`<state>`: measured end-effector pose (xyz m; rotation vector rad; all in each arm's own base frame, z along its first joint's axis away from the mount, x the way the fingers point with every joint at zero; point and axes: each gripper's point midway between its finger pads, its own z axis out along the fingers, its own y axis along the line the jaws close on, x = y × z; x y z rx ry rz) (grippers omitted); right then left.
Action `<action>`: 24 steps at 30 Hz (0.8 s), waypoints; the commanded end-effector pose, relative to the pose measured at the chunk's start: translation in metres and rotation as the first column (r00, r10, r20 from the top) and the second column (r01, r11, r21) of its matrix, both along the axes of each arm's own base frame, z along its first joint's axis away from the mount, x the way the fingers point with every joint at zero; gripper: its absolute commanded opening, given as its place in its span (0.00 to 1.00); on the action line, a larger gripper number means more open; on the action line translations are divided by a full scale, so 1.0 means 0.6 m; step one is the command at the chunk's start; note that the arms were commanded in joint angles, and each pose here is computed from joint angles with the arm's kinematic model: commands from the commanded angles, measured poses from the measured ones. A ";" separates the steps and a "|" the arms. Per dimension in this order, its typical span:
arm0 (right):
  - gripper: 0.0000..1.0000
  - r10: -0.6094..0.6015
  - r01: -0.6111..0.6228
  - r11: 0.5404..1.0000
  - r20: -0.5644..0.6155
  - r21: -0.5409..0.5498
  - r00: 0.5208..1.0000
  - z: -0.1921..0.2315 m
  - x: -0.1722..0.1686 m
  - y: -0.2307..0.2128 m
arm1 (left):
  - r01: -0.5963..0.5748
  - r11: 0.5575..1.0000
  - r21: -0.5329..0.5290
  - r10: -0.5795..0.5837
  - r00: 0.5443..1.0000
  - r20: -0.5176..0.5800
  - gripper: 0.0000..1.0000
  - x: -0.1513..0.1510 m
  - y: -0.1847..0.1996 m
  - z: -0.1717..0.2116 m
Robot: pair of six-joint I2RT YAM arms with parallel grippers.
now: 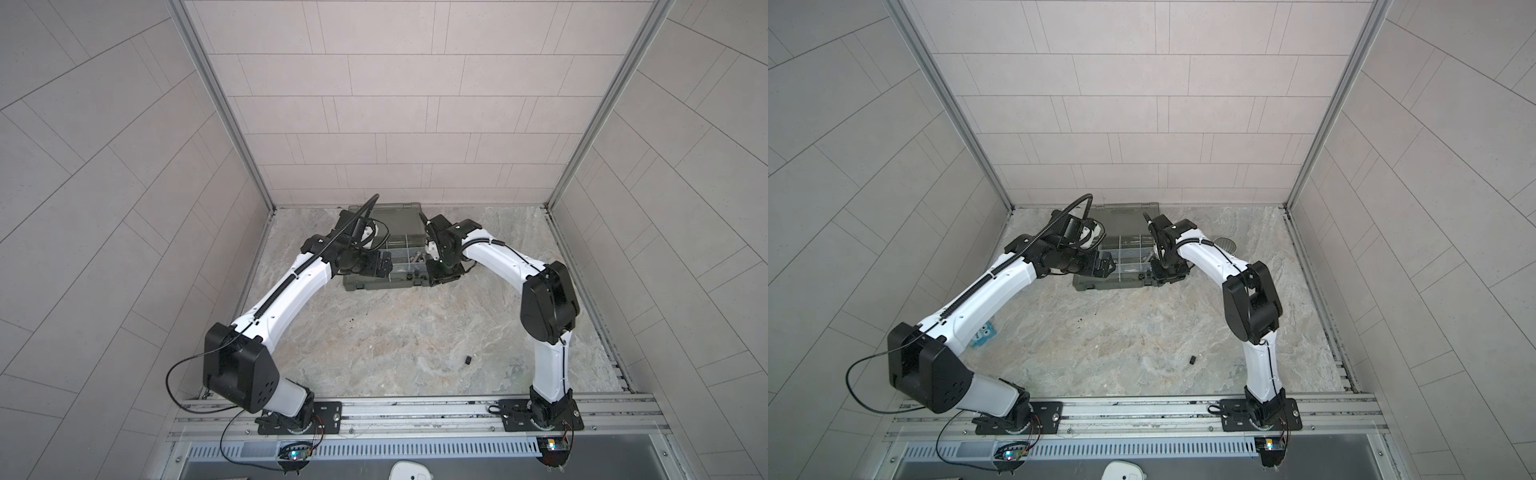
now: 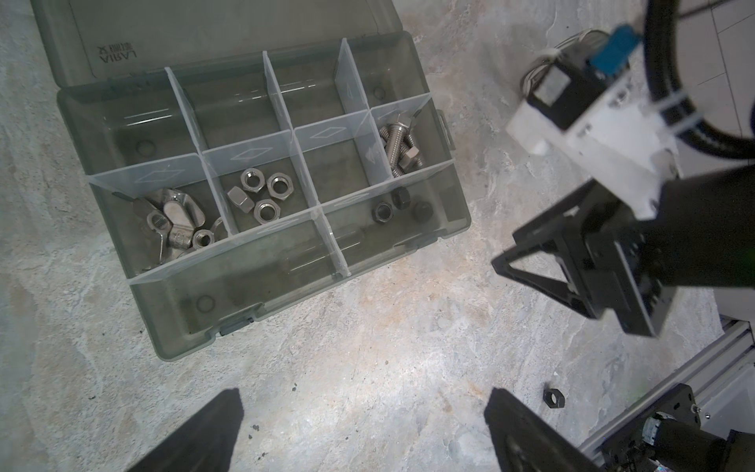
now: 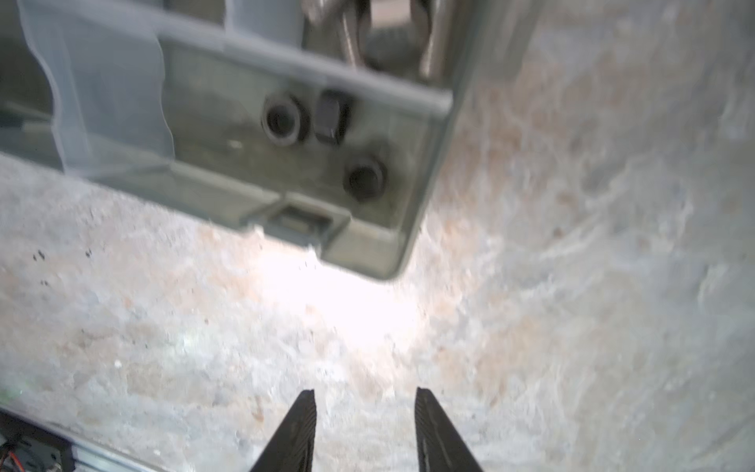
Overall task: Sort the screws and nuts into containers
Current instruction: 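Move the right gripper to the last black nut and close on it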
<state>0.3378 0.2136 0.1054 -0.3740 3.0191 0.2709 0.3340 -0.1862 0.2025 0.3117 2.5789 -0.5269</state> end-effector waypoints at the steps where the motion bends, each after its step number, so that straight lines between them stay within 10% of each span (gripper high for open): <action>1: 0.40 -0.037 0.037 0.999 -0.024 -0.012 0.999 -0.005 -0.064 -0.034 | 0.009 0.999 -0.049 -0.009 1.000 0.011 1.00 -0.017 -0.007 0.010; 11: 0.43 -0.122 0.119 0.992 -0.106 -0.033 0.987 -0.071 -0.242 -0.085 | 0.065 0.997 -0.049 -0.067 0.997 -0.044 1.00 -0.078 -0.039 -0.024; 24: 0.43 -0.170 0.172 0.985 -0.116 0.008 0.979 -0.108 -0.301 -0.105 | 0.102 0.995 -0.013 -0.103 0.993 -0.059 1.00 -0.119 -0.052 -0.023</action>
